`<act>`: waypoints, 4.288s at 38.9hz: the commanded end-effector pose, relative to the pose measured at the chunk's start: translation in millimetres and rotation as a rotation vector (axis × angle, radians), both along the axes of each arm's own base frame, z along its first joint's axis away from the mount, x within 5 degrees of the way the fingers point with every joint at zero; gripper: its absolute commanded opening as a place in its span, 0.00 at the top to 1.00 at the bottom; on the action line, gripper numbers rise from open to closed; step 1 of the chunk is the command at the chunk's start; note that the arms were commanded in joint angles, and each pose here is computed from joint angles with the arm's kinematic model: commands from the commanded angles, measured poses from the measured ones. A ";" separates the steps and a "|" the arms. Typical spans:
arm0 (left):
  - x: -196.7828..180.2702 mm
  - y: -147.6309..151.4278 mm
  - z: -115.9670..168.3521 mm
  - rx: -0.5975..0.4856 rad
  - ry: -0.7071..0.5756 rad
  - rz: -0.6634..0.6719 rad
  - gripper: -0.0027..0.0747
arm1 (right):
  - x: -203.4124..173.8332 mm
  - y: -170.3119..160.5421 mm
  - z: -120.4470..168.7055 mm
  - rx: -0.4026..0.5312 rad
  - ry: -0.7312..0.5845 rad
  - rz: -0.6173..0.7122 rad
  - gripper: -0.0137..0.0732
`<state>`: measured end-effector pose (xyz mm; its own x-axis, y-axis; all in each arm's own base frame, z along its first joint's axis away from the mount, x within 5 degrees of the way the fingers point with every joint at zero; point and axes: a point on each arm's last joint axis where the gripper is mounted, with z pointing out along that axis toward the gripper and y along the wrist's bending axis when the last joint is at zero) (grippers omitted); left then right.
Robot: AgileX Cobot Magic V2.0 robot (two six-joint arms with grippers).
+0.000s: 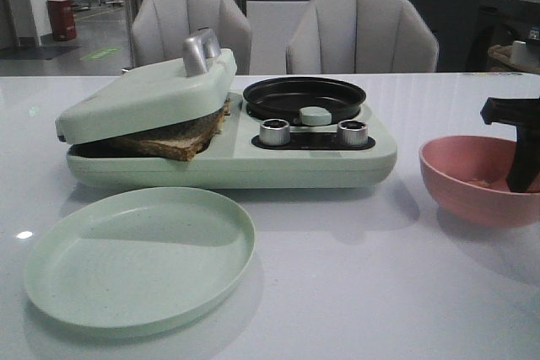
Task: Make breakfast with bread and shrimp
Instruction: 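Grasp the pink bowl rim with the right gripper and lift it, then tilt the pink bowl over the black pan to pour the shrimp, then lower the pink bowl back onto the table and release it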
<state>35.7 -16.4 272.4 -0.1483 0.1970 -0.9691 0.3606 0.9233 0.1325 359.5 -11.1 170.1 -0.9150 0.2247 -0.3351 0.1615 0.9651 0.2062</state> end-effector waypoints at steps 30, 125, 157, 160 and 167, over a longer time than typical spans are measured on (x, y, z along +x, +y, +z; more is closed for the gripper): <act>0.3 0.3 14.6 -0.045 -0.080 0.007 0.82 | 66.9 50.8 171.7 0.101 -0.689 0.016 0.67; 0.3 0.3 14.6 -0.045 -0.080 0.007 0.82 | 28.4 93.4 179.6 0.036 -0.873 0.103 0.67; 0.3 0.3 14.6 -0.045 -0.080 0.007 0.82 | -20.4 10.2 75.8 -0.038 -0.225 0.025 0.66; 0.3 0.3 14.6 -0.045 -0.080 0.007 0.82 | -17.4 10.2 64.5 -0.036 -0.190 0.026 0.66; 0.3 0.3 14.6 -0.045 -0.080 0.007 0.82 | -12.6 10.0 47.3 -0.033 -0.137 0.028 0.64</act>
